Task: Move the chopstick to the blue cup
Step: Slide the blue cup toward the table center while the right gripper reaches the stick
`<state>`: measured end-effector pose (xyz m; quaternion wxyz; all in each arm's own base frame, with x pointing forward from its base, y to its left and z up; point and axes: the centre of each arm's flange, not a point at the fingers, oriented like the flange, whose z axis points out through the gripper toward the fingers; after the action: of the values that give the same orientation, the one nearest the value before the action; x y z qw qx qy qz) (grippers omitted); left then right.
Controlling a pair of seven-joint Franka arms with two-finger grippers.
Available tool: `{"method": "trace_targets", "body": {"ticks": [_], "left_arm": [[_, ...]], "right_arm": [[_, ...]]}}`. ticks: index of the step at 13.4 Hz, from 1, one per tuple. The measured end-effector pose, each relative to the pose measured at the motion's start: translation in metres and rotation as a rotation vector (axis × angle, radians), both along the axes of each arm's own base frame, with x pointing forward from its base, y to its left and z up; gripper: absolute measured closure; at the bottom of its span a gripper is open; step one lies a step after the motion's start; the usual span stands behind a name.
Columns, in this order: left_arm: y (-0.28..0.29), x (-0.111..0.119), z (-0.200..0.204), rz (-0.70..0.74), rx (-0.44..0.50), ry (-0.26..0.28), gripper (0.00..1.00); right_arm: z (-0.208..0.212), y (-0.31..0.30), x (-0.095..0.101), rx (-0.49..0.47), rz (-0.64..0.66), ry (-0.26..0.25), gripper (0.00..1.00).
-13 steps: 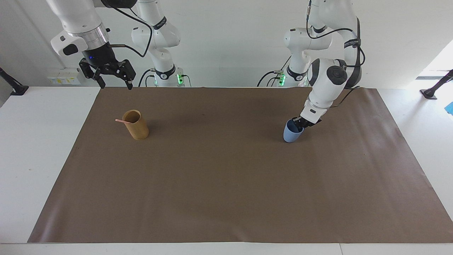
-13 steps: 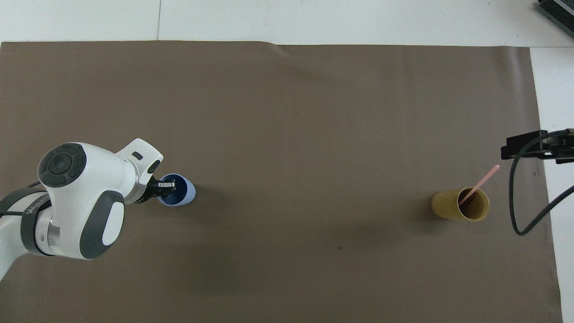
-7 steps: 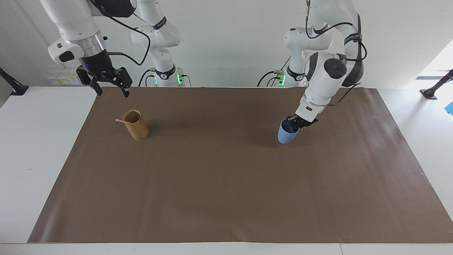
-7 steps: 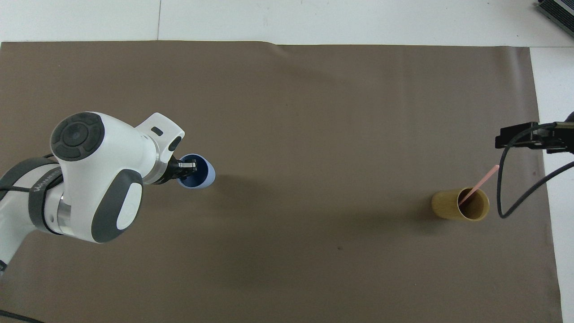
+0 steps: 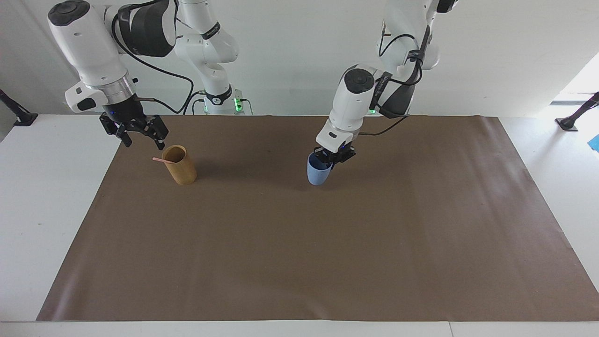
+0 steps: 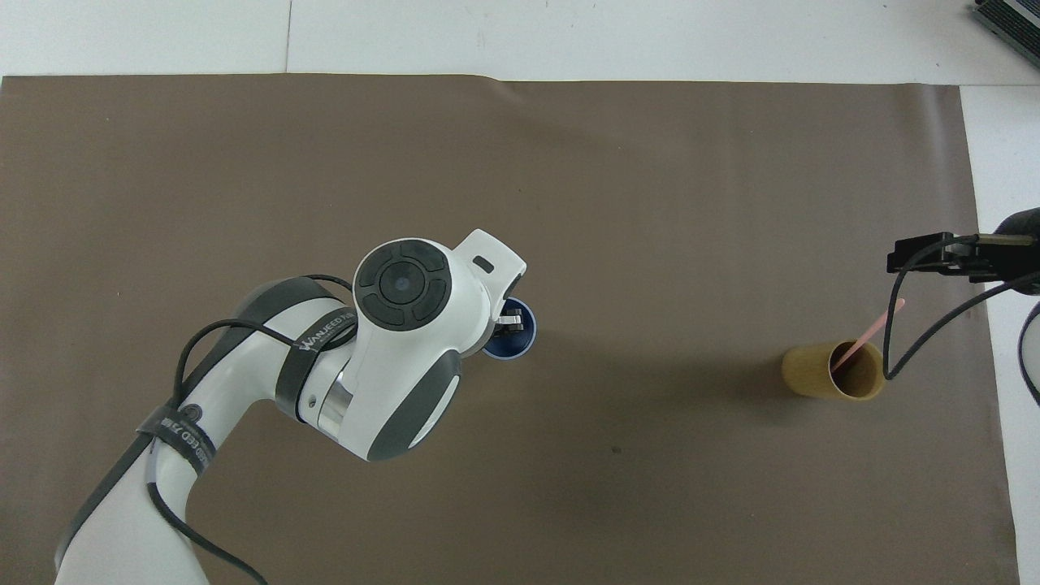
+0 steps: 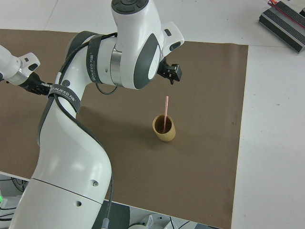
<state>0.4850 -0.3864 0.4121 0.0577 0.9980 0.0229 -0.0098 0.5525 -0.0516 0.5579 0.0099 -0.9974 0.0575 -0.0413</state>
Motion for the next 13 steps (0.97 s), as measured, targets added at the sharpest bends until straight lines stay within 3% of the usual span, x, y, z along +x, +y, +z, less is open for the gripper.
{"method": "trace_targets", "body": {"ticks": [3,8,10,12,13], "left_arm": [[-0.011,0.0,-0.011,-0.008,-0.006,-0.003,0.95],[-0.021,-0.004,-0.025,-0.023,-0.003,0.004,0.95],[-0.027,-0.007,-0.034,-0.035,0.0,0.006,0.95],[-0.03,-0.007,-0.04,-0.04,0.003,0.006,0.95],[-0.03,-0.006,-0.041,-0.04,0.004,0.004,0.95]], "right_arm": [[-0.03,-0.015,-0.001,0.0,0.044,-0.008,0.0],[-0.072,-0.032,-0.009,0.068,0.03,0.028,0.0],[-0.083,-0.031,-0.014,0.072,0.044,0.049,0.04],[-0.093,-0.031,-0.019,0.075,0.059,0.071,0.25],[-0.095,-0.03,-0.02,0.076,0.061,0.075,0.26]]}}
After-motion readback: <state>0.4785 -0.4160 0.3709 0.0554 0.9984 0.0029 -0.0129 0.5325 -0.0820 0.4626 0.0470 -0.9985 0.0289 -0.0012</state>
